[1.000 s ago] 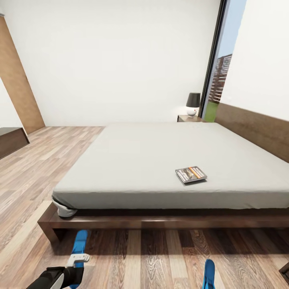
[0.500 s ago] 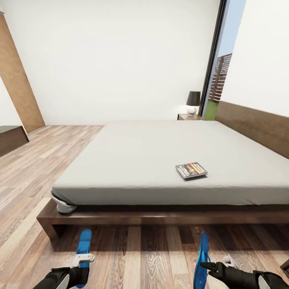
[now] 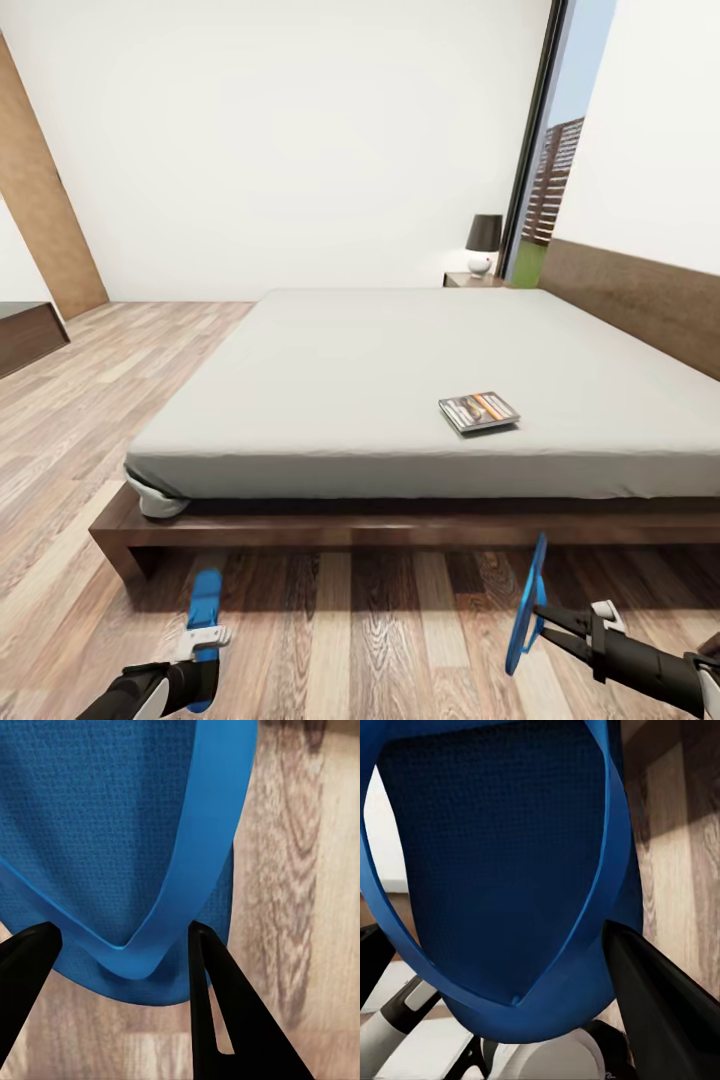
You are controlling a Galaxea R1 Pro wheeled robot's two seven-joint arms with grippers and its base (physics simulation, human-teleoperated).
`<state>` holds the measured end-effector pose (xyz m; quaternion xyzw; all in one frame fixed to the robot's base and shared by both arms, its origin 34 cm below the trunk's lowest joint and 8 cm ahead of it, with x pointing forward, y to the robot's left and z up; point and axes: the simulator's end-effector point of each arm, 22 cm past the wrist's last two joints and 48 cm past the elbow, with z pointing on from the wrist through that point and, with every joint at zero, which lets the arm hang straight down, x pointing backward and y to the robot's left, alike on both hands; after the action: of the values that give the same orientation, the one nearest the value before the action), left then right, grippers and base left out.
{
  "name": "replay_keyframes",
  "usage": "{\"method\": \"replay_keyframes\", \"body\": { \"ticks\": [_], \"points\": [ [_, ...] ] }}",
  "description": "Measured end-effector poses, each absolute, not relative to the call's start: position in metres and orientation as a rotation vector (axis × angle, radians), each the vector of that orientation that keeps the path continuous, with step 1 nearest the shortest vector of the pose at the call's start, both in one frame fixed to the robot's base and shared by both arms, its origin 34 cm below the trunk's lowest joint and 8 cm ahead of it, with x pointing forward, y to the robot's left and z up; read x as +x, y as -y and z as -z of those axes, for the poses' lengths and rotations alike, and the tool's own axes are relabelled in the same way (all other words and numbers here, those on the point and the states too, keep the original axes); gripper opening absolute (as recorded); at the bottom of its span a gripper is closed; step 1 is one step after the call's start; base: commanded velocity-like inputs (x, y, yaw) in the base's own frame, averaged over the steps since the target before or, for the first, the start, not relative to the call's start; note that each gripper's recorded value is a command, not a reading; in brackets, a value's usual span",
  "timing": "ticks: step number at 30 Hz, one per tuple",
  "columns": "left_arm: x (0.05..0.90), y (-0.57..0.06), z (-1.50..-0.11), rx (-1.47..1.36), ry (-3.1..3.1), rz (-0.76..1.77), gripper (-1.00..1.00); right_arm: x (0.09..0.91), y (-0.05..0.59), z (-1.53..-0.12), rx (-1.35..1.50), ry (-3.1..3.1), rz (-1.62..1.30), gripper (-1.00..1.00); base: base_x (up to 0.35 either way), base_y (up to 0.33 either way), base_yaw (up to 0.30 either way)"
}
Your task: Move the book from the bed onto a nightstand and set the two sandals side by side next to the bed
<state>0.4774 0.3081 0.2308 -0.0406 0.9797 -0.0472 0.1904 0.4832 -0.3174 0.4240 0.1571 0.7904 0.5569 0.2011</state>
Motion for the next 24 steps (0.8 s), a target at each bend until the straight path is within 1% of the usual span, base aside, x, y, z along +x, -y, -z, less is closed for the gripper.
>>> {"method": "replay_keyframes", "body": {
  "ticks": [24],
  "points": [
    [0.446, -0.308, -0.19, -0.122, -2.855, 0.129, -1.0, 0.473, 0.316, -0.384, 0.518, -2.275, -1.575, -1.0, 0.0, 0.0, 0.0]
  ]
}}
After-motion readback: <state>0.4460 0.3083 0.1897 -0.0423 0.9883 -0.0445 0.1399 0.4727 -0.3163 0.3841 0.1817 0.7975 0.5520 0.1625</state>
